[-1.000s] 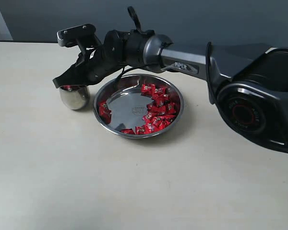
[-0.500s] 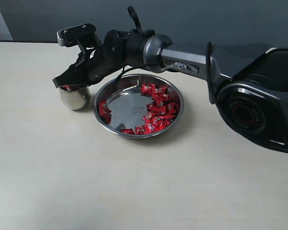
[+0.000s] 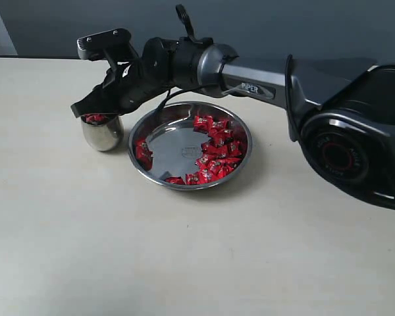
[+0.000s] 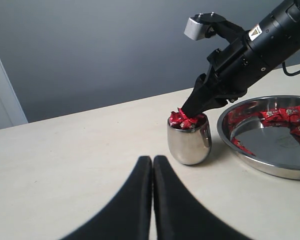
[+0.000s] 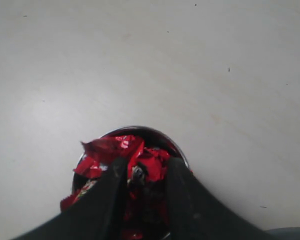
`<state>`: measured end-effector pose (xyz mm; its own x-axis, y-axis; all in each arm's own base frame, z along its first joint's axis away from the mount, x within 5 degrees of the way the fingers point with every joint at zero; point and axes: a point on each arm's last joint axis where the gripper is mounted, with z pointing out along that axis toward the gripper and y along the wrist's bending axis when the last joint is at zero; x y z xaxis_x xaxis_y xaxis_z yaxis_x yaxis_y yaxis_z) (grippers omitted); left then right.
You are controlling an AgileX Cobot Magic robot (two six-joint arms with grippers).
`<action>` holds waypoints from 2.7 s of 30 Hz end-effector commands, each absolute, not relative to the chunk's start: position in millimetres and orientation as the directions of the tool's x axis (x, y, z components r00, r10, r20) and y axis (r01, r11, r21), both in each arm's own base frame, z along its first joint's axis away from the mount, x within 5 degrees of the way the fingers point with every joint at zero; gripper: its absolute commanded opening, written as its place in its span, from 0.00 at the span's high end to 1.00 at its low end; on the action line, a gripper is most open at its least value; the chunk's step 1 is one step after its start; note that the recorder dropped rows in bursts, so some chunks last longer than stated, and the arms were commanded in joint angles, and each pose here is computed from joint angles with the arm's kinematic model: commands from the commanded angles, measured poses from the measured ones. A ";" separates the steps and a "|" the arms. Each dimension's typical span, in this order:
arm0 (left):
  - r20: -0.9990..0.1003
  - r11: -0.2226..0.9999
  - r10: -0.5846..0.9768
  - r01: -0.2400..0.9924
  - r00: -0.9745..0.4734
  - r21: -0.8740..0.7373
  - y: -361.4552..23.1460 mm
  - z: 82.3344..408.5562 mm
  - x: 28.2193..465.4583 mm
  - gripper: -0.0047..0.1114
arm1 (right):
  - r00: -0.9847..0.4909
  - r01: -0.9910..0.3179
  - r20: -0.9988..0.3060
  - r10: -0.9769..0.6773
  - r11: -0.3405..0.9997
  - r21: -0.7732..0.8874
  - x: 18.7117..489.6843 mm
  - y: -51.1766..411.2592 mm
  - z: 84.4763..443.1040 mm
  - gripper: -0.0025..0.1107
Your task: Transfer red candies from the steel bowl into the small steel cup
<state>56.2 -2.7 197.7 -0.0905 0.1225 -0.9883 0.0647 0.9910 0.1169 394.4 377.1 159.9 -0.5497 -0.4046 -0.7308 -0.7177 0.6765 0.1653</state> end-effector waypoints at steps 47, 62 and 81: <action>-0.990 0.992 0.115 0.064 -0.087 0.109 -2.8 196.7 56.0 0.94 | -0.548 -0.682 -0.634 -0.545 0.730 -0.038 314.8 279.4 298.1 0.98; -0.990 0.992 0.115 0.064 -0.085 0.109 -2.8 197.0 56.0 0.94 | -0.465 -0.518 -0.831 -0.306 0.855 -0.026 118.9 81.6 343.9 0.98; -0.990 0.992 0.115 0.064 -0.086 0.109 -2.8 196.8 56.0 0.94 | -0.352 0.096 -0.930 0.108 0.992 0.079 72.6 -5.4 210.1 0.98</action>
